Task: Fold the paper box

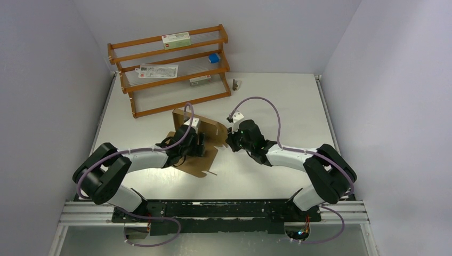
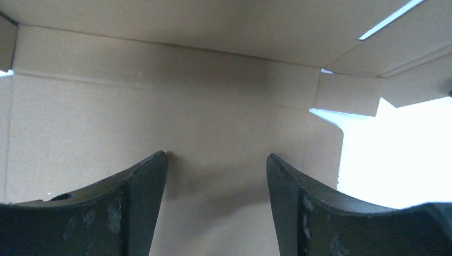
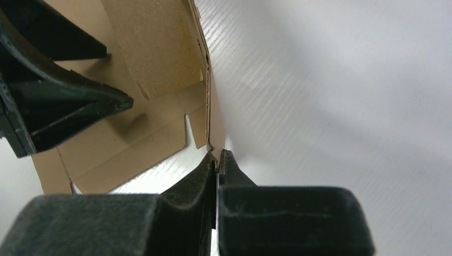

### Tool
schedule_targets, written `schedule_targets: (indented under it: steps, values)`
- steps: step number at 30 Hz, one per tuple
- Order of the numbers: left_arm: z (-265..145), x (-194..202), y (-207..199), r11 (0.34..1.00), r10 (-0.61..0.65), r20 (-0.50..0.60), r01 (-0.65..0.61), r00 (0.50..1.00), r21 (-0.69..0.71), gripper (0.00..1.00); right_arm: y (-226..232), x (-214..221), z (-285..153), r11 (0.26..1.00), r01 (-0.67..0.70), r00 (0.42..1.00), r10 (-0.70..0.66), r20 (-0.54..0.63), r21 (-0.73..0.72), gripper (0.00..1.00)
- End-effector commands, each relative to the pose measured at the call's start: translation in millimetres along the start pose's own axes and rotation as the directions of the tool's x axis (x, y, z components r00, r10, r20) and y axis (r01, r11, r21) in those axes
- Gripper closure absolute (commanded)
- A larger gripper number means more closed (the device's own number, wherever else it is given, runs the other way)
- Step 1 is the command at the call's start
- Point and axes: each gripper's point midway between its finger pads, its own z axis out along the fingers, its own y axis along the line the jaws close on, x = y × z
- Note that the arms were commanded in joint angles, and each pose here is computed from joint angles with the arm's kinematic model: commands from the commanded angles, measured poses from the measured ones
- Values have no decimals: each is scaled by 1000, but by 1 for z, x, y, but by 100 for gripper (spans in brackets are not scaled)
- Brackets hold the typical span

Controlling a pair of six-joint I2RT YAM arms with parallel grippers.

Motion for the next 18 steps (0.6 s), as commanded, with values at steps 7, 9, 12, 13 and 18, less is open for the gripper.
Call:
schedule_targets:
  steps: [7,9,12,13,18]
  values:
    - [2,17,-24,983,-130,-49,135,990,122,29,3,-30,3,990,-140,974,139,176,-10,100]
    - [1,18,-27,979,-144,-48,149,988,138,29,5,-35,2,988,-150,964,152,217,-26,100]
    - [-1,17,-28,980,-136,-35,140,990,140,28,7,-37,5,987,-157,959,162,234,-42,100]
    - [-1,16,-28,982,-132,-31,135,991,136,28,8,-36,7,987,-155,960,161,227,-45,100]
    - [-8,-6,-28,997,-42,75,37,996,73,26,5,-23,12,993,-117,975,120,184,-29,100]
